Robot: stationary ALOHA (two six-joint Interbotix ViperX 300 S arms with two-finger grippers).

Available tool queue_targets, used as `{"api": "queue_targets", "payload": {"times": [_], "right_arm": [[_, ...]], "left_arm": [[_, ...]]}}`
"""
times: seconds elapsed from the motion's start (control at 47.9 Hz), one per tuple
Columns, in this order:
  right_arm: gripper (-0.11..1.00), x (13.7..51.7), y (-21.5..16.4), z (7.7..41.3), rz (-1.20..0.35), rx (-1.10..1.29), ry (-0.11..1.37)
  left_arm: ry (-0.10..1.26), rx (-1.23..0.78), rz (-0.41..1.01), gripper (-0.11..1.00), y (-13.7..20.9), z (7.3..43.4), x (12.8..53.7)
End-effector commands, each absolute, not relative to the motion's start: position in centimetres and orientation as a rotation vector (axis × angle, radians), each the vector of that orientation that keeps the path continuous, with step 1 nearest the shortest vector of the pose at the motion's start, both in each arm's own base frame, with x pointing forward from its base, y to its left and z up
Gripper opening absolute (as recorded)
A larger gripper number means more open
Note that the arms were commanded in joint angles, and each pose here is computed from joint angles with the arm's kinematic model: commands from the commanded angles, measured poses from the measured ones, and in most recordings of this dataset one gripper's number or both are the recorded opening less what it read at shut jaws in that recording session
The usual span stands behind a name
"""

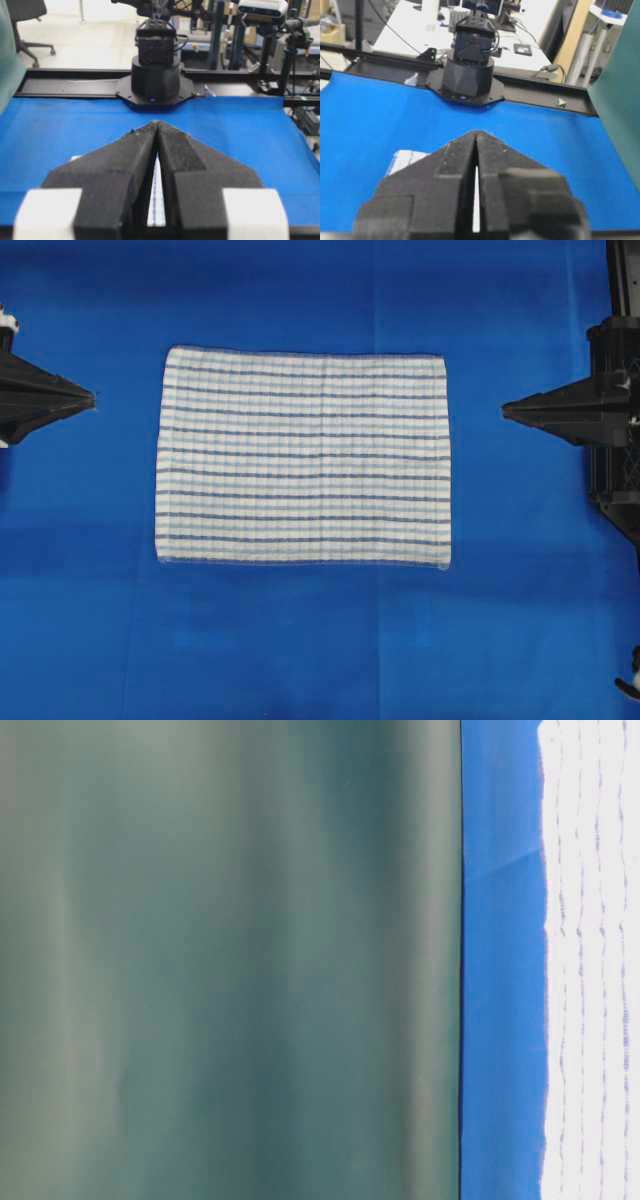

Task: Fold the blue towel.
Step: 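Move both grippers to the towel's far corners and pinch them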

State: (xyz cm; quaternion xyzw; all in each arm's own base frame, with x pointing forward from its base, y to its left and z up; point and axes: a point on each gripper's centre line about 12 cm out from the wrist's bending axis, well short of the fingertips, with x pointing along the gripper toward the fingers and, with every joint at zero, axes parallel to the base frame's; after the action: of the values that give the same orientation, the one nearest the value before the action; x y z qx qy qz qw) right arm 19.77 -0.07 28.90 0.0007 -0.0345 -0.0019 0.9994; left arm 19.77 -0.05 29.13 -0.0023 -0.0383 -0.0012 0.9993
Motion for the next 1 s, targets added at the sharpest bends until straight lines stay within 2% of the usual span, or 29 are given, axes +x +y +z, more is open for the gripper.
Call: {"api": "queue_targets", "payload": {"times": [0.0, 0.25, 0.542, 0.647, 0.751, 0.897, 0.939, 0.98], "right_arm": [[0.01, 20.2, -0.5, 30.2, -0.025, 0.008, -0.097], [0.01, 21.2, -3.3, 28.7, -0.161, 0.054, 0.021], [0.01, 22.4, -6.5, 24.8, -0.306, 0.158, 0.168], [0.10, 23.0, -7.5, 23.3, -0.346, 0.184, 0.227], [0.33, 23.3, -8.3, 22.0, -0.383, 0.209, 0.263], [0.66, 23.4, -9.5, 19.6, -0.442, 0.242, 0.316], [0.71, 23.4, -9.8, 18.8, -0.458, 0.251, 0.330], [0.73, 23.4, -10.0, 18.0, -0.471, 0.257, 0.344]], "left_arm": [[-0.078, -0.043, 0.009, 0.02, 0.1, 29.6, 20.0], [-0.044, -0.042, 0.074, 0.02, 1.4, 28.9, 20.3], [0.119, -0.055, 0.221, 0.02, 4.8, 25.3, 22.0], [0.187, -0.066, 0.260, 0.05, 5.8, 23.7, 22.5], [0.253, -0.082, 0.302, 0.27, 6.9, 22.0, 22.9], [0.359, -0.107, 0.362, 0.69, 8.6, 19.2, 23.4], [0.379, -0.114, 0.379, 0.76, 9.1, 18.5, 23.5], [0.403, -0.121, 0.395, 0.76, 9.6, 17.5, 23.6]]}}
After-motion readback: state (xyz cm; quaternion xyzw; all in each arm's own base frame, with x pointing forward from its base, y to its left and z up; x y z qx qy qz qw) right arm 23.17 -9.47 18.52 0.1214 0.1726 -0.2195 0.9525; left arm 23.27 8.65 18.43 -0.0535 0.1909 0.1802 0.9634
